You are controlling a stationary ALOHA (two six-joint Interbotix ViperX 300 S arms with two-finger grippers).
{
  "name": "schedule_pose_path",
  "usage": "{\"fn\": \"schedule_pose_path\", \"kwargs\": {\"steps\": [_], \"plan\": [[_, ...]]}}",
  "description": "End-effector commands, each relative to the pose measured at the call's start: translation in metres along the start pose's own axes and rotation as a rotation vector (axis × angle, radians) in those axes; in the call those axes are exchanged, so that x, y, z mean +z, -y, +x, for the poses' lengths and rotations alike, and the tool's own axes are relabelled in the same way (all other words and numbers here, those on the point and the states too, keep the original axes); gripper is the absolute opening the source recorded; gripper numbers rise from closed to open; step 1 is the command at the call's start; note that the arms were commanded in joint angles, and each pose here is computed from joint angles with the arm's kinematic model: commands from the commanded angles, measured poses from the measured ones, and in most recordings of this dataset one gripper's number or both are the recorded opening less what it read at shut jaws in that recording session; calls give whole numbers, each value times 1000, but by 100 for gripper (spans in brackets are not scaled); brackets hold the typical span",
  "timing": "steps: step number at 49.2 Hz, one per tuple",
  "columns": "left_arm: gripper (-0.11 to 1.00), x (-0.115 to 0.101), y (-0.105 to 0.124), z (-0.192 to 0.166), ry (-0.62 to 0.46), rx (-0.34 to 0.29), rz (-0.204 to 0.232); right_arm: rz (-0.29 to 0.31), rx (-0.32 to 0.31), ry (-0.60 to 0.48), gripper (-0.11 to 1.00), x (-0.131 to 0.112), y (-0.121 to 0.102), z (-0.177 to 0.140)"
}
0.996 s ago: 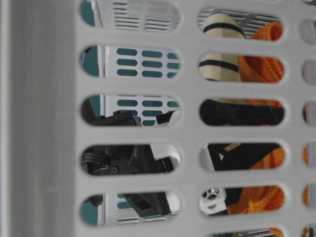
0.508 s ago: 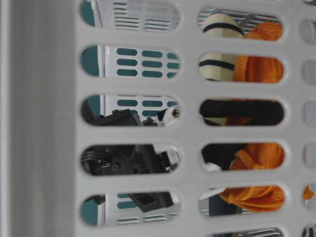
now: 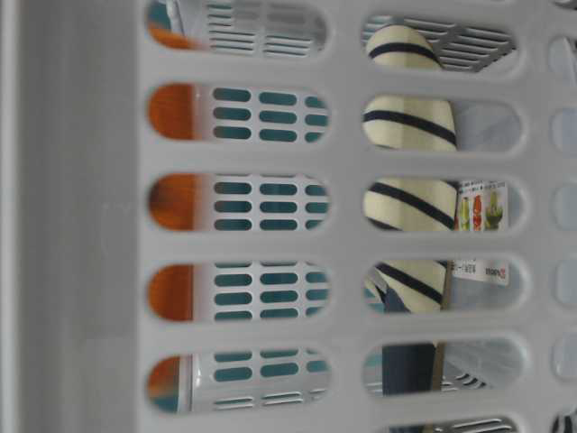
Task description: Pick up the orange cloth from the shopping basket with the left arm.
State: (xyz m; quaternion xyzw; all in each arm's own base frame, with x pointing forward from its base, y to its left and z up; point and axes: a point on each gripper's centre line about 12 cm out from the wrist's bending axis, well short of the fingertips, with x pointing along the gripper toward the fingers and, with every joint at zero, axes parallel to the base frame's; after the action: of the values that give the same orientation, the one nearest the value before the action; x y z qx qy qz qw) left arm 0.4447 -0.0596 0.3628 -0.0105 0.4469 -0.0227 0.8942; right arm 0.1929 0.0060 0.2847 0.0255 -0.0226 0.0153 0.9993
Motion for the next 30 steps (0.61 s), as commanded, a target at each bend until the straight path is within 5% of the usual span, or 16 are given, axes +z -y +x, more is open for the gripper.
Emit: {"fn": "schedule_pose_path", "kwargs": {"steps": [1, 11, 30], "plan": [[15, 25, 0, -59, 69, -2, 11, 4, -1, 3, 0, 2, 0, 1], [15, 42, 0, -95, 51, 3, 49, 4, -4, 8, 0, 3, 1, 0], [15, 42, -2, -93, -7, 12, 43, 4, -7, 10, 0, 4, 1, 0]]}}
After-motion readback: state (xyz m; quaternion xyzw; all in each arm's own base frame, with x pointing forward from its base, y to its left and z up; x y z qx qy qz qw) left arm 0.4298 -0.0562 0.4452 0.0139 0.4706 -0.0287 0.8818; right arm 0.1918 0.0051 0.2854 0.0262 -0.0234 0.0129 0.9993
